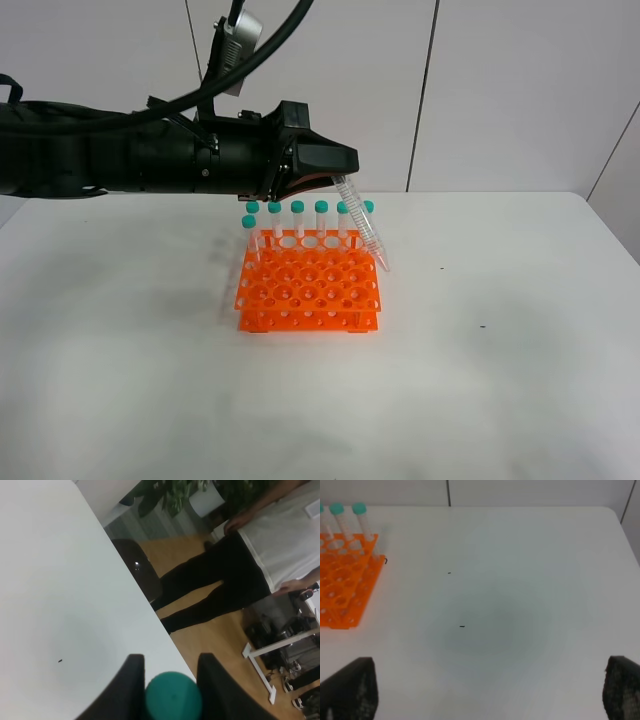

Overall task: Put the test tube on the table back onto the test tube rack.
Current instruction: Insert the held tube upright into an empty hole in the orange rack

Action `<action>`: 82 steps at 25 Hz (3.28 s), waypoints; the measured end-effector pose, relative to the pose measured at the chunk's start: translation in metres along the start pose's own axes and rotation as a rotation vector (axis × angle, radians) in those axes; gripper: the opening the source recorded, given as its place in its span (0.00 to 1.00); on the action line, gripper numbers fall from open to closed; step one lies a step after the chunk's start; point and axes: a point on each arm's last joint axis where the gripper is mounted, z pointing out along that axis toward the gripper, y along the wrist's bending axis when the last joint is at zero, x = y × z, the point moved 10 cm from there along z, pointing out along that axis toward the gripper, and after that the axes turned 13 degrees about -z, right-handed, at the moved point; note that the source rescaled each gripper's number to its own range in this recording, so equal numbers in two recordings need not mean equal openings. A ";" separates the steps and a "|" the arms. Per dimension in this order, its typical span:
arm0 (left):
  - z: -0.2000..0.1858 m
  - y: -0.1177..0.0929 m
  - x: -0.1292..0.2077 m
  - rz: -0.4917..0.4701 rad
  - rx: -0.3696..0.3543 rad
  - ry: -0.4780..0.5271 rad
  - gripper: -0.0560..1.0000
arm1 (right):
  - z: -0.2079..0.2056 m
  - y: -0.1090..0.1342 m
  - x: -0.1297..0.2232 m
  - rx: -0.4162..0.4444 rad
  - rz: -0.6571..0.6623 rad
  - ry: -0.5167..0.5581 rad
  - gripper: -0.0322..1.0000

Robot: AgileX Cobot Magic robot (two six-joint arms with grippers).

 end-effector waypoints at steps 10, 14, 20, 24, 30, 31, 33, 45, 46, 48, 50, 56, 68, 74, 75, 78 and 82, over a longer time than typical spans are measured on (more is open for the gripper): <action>0.000 0.004 -0.004 0.011 -0.023 -0.020 0.07 | 0.000 0.000 0.000 -0.001 0.000 -0.001 1.00; 0.000 0.009 -0.008 0.024 -0.049 -0.038 0.07 | 0.000 0.000 0.000 -0.001 0.000 -0.001 1.00; -0.004 0.021 -0.013 0.113 -0.123 -0.059 0.07 | 0.000 0.000 0.000 -0.001 0.000 -0.001 1.00; -0.027 0.036 -0.031 0.324 -0.309 -0.114 0.07 | 0.000 0.000 0.000 -0.001 0.000 -0.001 1.00; -0.054 0.016 -0.051 0.604 -0.429 -0.299 0.07 | 0.000 0.000 0.000 -0.002 0.002 -0.002 1.00; -0.052 0.012 -0.049 0.646 -0.421 -0.317 0.07 | 0.000 0.000 0.000 -0.002 0.002 -0.002 1.00; -0.045 0.007 -0.035 0.710 -0.400 -0.333 0.07 | 0.000 0.000 0.000 -0.002 0.002 -0.002 1.00; -0.006 0.047 -0.037 0.827 -0.463 -0.421 0.07 | 0.000 0.000 0.000 -0.002 0.002 -0.002 1.00; -0.001 0.052 -0.039 0.825 -0.472 -0.415 0.07 | 0.000 0.000 0.000 -0.002 0.002 -0.002 1.00; 0.007 0.058 -0.047 0.823 -0.483 -0.422 0.07 | 0.000 0.000 0.000 -0.002 0.002 -0.002 1.00; 0.016 0.067 -0.053 0.819 -0.500 -0.419 0.07 | 0.000 0.000 0.000 -0.002 0.002 -0.002 1.00; 0.026 0.094 -0.064 0.800 -0.547 -0.409 0.07 | 0.000 0.000 0.000 -0.002 0.002 -0.002 1.00; 0.029 0.118 -0.066 0.675 -0.557 -0.433 0.07 | 0.000 0.000 0.000 -0.002 0.002 -0.002 1.00; 0.024 0.120 -0.073 0.617 -0.548 -0.479 0.07 | 0.000 0.000 0.000 -0.002 0.002 -0.003 1.00; 0.022 0.121 -0.075 0.601 -0.547 -0.486 0.07 | 0.000 0.000 0.000 -0.002 0.002 -0.003 1.00; 0.021 0.122 -0.076 0.557 -0.540 -0.497 0.07 | 0.000 0.000 0.000 -0.002 0.002 -0.003 1.00; 0.021 0.122 -0.076 0.523 -0.529 -0.507 0.07 | 0.000 0.000 0.000 -0.002 0.002 -0.003 1.00</action>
